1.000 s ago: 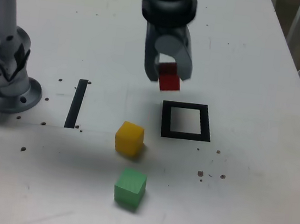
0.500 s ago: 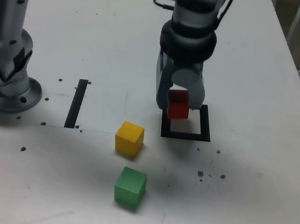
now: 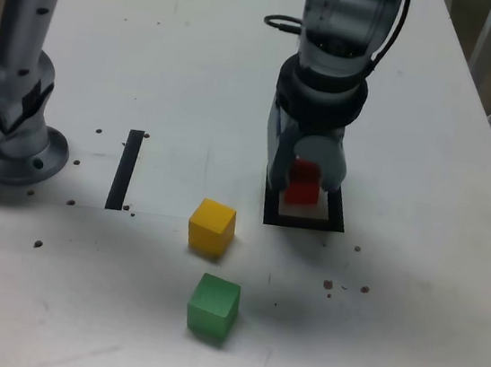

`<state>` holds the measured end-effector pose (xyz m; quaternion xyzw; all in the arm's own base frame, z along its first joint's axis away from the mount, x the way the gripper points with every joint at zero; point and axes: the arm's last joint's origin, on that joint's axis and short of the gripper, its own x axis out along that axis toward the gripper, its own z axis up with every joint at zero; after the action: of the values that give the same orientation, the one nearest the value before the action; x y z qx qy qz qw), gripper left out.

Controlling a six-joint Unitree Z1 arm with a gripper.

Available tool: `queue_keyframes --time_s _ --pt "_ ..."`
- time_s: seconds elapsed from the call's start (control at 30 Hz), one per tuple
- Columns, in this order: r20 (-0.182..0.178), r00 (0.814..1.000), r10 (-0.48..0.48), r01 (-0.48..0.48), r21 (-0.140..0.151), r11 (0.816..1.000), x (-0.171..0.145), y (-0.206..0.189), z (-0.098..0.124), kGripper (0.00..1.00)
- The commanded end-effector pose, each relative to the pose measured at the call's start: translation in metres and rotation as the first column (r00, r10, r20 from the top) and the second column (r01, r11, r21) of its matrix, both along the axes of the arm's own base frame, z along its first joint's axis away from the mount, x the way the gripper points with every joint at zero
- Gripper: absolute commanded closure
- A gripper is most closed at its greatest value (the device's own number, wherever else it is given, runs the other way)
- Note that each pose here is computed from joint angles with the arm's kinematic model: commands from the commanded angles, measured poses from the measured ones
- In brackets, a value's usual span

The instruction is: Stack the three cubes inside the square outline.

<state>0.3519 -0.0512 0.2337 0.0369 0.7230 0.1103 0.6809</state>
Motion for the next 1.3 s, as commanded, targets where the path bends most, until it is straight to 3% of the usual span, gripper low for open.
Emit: queue_keyframes --time_s 0.0,0.3,0.47,0.57,0.73,0.83,1.07,1.27 --pt "0.005 1.000 0.004 -0.004 0.012 1.000 0.003 0.001 -0.002 0.85" --pt "-0.012 1.000 0.010 -0.010 0.014 1.000 0.002 0.004 -0.009 0.83" --pt "-0.010 1.000 0.010 -0.010 0.012 1.000 0.002 0.004 -0.009 0.77" --pt "-0.012 1.000 0.010 -0.010 0.009 1.000 0.002 0.004 -0.009 0.60" --pt "-0.010 1.000 0.006 -0.006 -0.001 1.000 0.001 0.004 -0.012 0.15" --pt "-0.010 1.000 0.004 -0.004 -0.004 1.000 -0.001 0.004 -0.011 0.03" --pt "-0.009 1.000 0.001 -0.001 0.003 1.000 -0.007 0.005 -0.003 0.01" --pt "-0.012 0.998 -0.056 0.056 0.025 0.998 -0.022 0.004 0.027 0.01"
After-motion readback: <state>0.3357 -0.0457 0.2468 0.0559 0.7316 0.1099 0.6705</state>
